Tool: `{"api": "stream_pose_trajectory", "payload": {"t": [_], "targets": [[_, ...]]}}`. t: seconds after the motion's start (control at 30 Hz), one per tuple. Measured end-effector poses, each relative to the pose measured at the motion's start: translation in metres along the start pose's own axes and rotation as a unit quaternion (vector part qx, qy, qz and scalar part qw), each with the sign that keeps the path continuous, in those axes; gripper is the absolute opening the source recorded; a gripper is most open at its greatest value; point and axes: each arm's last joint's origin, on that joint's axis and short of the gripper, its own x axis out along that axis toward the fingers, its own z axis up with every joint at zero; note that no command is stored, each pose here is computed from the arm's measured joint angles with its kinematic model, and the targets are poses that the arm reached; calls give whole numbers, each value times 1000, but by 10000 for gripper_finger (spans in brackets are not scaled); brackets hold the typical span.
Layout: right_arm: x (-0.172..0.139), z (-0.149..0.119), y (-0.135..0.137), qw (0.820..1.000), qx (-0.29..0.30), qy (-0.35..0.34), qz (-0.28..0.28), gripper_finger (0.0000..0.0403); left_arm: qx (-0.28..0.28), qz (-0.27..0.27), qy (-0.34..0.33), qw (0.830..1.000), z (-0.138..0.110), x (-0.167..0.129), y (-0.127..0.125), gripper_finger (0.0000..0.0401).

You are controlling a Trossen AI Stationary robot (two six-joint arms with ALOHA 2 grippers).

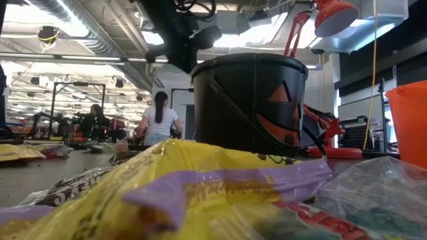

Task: Sort candy
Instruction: Put the yellow candy into the purple bucket

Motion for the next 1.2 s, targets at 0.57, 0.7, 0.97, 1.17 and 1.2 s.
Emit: {"api": "stream_pose_trajectory", "payload": {"t": [0.57,0.7,0.97,1.17,1.2], "targets": [[0,0,0,1000,0,0,0,117,-121,-181,35,976,44,65,30,0],[0,0,0,1000,0,0,0,117,-159,-204,62,964,37,93,29,0],[0,0,0,1000,0,0,0,117,-204,-197,108,953,18,125,29,1],[0,0,0,1000,0,0,0,117,-206,-190,64,958,28,110,24,43],[0,0,0,1000,0,0,0,117,-206,-183,56,960,28,108,23,55]]}}
